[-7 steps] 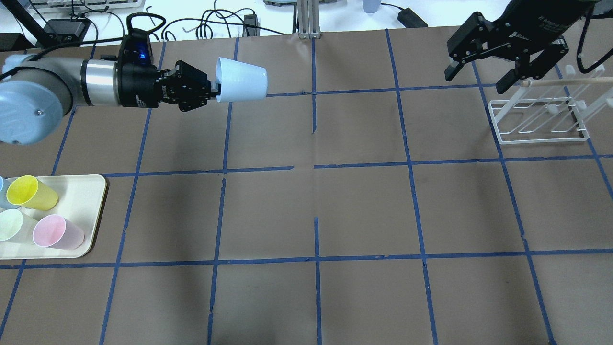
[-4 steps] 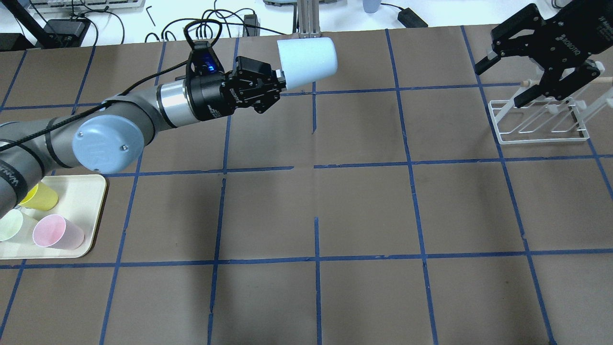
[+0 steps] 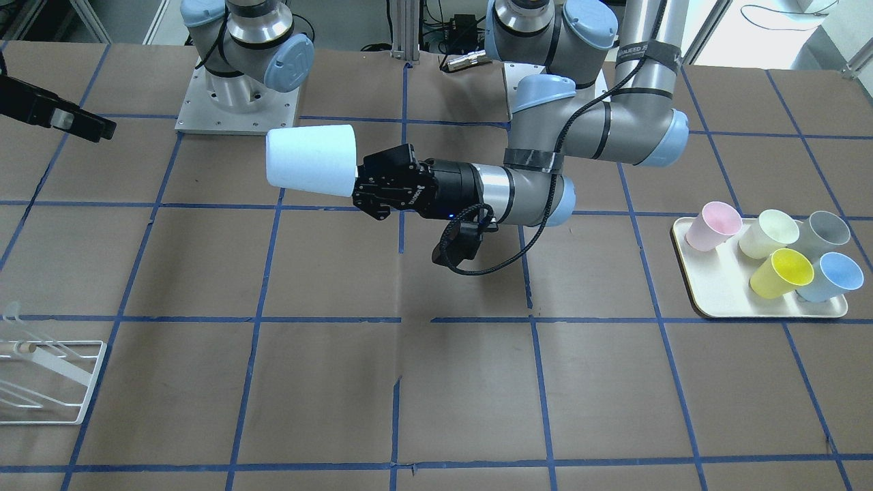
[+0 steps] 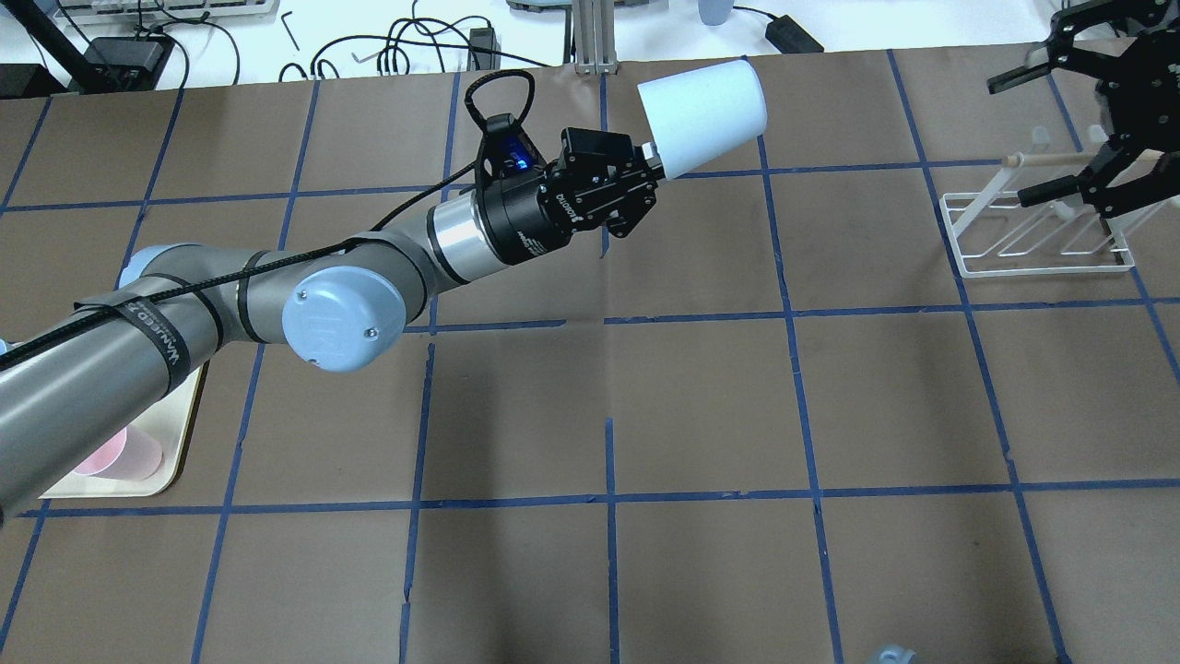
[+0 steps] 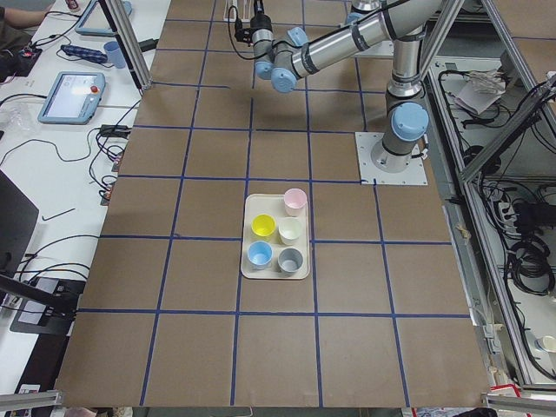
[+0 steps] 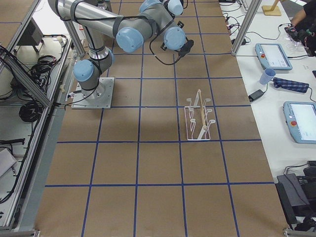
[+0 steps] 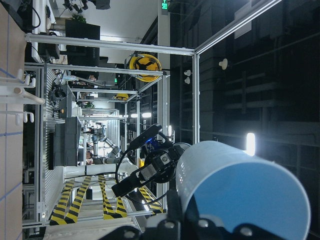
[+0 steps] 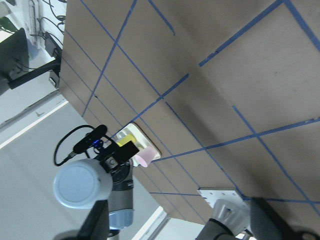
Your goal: Transfer IKEA cup to right arm and place on rack
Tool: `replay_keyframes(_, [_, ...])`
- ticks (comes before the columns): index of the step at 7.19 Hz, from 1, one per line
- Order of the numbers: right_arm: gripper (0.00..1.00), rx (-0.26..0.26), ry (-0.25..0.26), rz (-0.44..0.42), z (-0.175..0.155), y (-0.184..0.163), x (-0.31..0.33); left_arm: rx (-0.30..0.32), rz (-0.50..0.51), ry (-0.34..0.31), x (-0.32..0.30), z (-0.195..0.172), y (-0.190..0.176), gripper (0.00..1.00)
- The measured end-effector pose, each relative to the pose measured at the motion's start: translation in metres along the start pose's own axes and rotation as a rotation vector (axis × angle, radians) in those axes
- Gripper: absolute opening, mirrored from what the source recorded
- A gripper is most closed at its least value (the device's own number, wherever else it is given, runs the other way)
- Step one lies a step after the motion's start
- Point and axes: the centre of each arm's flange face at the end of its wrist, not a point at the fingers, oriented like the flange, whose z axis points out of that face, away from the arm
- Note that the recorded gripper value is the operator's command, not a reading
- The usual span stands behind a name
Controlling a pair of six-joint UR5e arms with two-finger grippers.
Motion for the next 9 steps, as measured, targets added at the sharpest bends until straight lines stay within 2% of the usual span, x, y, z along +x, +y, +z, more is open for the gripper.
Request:
replay_keyframes(1, [1.00,-0.015,-0.047,0.074,0.003,0.004,-0.004,0.004,-0.014,0.027,-0.009,0.011,0.005,0.00])
replay_keyframes(2, [1.00,-0.038,-0.059,0.139,0.013,0.008,-0.009,0.001,-0.027,0.036,-0.018,0.018,0.008,0.00])
replay_keyframes(4, [1.00,-0.091,-0.028,0.293,0.047,0.021,-0.027,-0.032,-0.038,0.025,-0.030,0.031,0.013,0.00])
replay_keyframes(5, [1.00,-0.104,-0.003,0.339,0.062,0.025,-0.035,-0.055,-0.043,0.011,-0.035,0.038,0.015,0.00])
replay_keyframes(7, [1.00,-0.094,0.038,0.406,0.083,0.021,-0.047,-0.093,-0.050,-0.026,-0.041,0.043,0.018,0.00])
replay_keyframes(9, [1.00,-0.081,0.055,0.423,0.090,0.013,-0.049,-0.105,-0.049,-0.035,-0.042,0.044,0.019,0.00])
